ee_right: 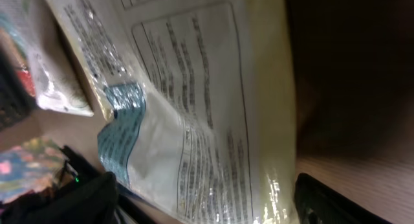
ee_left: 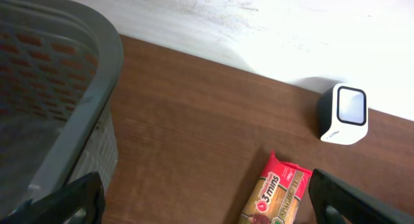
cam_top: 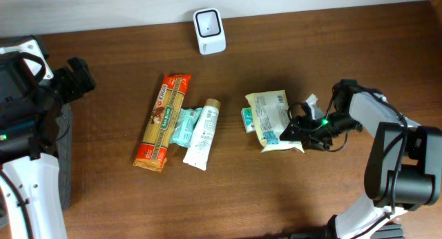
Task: Scan the item barcode
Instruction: 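Grasp the yellow snack bag with the right gripper and lift it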
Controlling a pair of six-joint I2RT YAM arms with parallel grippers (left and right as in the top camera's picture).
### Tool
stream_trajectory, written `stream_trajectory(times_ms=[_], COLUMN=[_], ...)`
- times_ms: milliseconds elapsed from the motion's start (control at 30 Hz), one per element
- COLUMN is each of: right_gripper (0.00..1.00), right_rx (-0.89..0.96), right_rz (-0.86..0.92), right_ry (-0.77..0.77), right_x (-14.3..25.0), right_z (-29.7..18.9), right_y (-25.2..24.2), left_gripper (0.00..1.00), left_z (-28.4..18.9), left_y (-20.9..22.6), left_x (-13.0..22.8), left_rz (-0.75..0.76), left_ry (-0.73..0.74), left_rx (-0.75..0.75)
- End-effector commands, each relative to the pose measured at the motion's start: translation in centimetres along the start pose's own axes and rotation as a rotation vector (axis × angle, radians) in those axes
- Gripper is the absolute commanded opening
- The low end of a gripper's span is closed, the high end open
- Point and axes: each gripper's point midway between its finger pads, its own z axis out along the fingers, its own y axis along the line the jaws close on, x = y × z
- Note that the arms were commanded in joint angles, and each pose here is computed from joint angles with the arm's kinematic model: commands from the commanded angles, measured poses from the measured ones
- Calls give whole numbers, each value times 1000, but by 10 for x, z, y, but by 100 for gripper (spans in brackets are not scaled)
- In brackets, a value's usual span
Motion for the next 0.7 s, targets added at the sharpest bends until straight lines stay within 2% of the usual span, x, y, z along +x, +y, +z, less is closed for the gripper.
stream_trajectory(times_ms=[0, 133, 200, 300, 333, 433, 500, 567, 667], right_gripper=[85, 81, 78, 79, 83, 83, 82, 82, 82], right_rx=[-91, -95, -89, 109, 196, 185, 172, 224, 327], right_rz=[-18, -28, -103, -161, -206, -367, -409, -410, -347], right_ry=[-4, -31, -76, -106, -111, -57, -27, 6, 91], right_x=[5, -5, -25, -46, -53, -43, -33, -23, -7], right_z=[5, -4, -29, -44, -42, 7, 43, 67, 90], right_y=[12, 16, 44, 60, 72, 128, 159, 163, 143], left_gripper=[99, 99, 99, 99, 99, 99, 99, 99, 99], left_z=[-3, -3, -3, -3, -3, -3, -3, -3, -3], left_y=[-1, -1, -1, -1, -1, -1, -1, -1, -1], left_x=[-2, -2, -2, -2, -2, -2, -2, -2, -2], left_rz=[19, 18, 18, 18, 18, 18, 18, 18, 18], left_ry=[-8, -7, -6, -5, -5, -5, -5, -5, -5], left_rx=[8, 8, 8, 8, 8, 8, 8, 8, 8])
